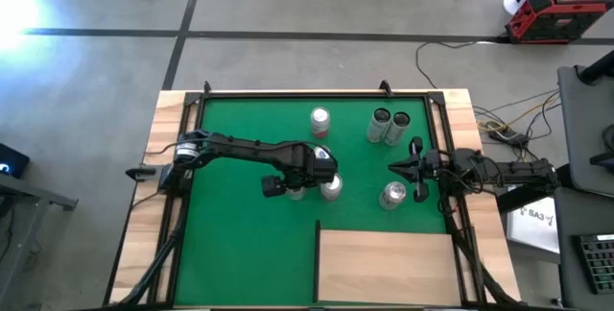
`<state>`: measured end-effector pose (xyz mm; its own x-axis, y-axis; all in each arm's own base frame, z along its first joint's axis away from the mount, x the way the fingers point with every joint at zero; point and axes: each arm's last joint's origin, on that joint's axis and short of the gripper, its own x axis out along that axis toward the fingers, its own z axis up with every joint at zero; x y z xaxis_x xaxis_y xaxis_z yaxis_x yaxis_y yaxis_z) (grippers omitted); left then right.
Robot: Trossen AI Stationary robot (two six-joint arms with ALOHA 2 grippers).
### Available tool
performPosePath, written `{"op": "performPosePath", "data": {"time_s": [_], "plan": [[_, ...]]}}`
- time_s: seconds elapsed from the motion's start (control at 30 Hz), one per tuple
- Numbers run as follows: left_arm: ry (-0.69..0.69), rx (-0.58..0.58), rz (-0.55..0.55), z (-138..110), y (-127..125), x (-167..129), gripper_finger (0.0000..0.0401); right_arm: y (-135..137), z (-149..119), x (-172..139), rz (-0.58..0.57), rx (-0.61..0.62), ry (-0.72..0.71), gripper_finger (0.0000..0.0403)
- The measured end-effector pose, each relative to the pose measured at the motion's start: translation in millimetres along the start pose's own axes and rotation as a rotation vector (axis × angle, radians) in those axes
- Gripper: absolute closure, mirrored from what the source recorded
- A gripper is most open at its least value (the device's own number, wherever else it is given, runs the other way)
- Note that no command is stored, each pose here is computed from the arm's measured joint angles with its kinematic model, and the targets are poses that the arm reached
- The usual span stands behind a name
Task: Place canned beverage on shelf
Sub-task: Move the left red-silver soda can to the center of the table, then move the top Pink-white soda can to the center of the table
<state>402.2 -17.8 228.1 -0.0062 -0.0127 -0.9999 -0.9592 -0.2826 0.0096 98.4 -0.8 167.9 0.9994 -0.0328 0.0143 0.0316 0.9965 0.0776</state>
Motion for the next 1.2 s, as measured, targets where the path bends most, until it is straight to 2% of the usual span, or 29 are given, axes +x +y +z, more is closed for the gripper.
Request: {"op": "performPosePath", "data": {"time_s": [0.2,0.57,0.67,0.77,0.87,1.03,1.2], "plan": [[0.025,-0.081,0.009,-1.3,0.3,0.0,0.0111,0.0,0.0,0.0,0.0,0.0,0.0,0.038],[0.019,-0.13,-0.033,-1.7,-3.2,0.8,0.0111,0.0,0.0,0.0,-0.001,0.0,0.0,0.038],[0.016,-0.149,-0.026,-1.6,-2.6,2.6,0.0089,0.0,0.0,0.0,-0.001,0.0,0.0,0.038],[0.015,-0.16,-0.025,-1.6,-2.4,3.6,0.0041,0.0,0.0,0.0,0.0,-0.001,0.0,0.038],[0.014,-0.159,-0.021,-1.5,-2.1,4.2,0.0013,0.0,0.0,0.0,-0.001,0.0,0.0,0.038],[0.014,-0.132,-0.022,-3.0,-1.6,4.2,0.0026,0.0,0.0,0.0,0.0,0.0,0.0,0.038],[0.023,-0.014,-0.049,-6.2,-1.7,-4.9,0.002,0.0,0.0,0.0,-0.001,0.0,0.0,0.038]]}}
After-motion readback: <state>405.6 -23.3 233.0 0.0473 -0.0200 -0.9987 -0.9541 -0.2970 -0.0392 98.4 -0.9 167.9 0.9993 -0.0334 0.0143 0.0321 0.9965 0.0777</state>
